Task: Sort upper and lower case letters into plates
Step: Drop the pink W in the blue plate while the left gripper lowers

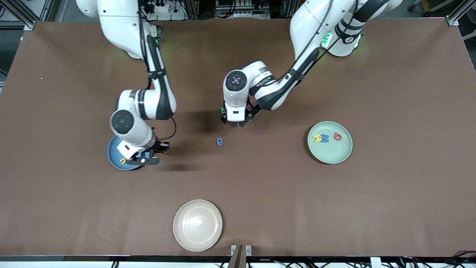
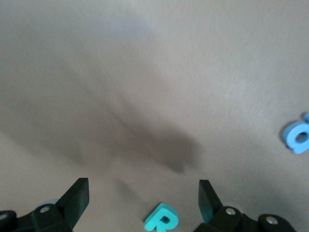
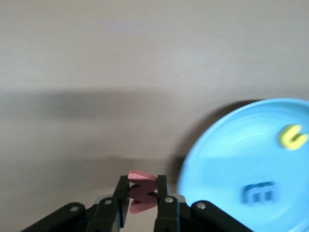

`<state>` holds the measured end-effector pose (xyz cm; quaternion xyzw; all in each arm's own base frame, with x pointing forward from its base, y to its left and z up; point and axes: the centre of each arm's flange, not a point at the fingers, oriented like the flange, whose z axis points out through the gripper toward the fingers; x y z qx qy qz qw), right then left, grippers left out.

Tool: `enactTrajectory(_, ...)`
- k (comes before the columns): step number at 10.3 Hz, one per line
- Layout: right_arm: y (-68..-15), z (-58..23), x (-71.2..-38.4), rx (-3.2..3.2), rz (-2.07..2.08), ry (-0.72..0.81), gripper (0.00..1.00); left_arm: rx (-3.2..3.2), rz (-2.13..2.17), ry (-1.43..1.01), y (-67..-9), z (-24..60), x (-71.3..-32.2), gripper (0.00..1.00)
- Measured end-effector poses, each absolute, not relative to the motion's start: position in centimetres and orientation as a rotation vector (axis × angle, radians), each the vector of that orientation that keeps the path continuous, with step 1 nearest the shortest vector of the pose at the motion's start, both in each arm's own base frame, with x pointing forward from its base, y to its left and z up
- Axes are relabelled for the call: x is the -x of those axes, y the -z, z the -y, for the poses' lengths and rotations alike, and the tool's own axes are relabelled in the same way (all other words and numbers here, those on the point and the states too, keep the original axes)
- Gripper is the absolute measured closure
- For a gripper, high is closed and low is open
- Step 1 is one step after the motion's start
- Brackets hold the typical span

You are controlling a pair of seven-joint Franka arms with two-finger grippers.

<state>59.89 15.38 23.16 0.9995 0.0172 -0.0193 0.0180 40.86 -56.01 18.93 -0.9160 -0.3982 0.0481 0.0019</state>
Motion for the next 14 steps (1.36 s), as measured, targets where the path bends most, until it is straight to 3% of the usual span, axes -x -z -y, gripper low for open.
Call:
enactTrajectory(6,-25.5,-5.5,-60.0,-3.113,-0.194,0.288,0.72,2.858,1.315,-0.105,-17.4,59.1,-39.8,0.0)
enactTrajectory(11,-26.7,-7.7,-60.9,-3.127,-0.246,0.264,0.07,2.835,1.345,-0.106,-16.9,60.1,-38.2,0.0)
enactTrajectory(12,-27.3,-8.1,-61.4,-3.129,-0.259,0.242,0.0,2.835,1.339,-0.105,-16.8,60.1,-38.0,0.0)
enactTrajectory(14,-28.8,-9.4,-62.5,-3.135,-0.289,0.187,0.0,2.833,1.338,-0.104,-16.6,60.1,-38.0,0.11)
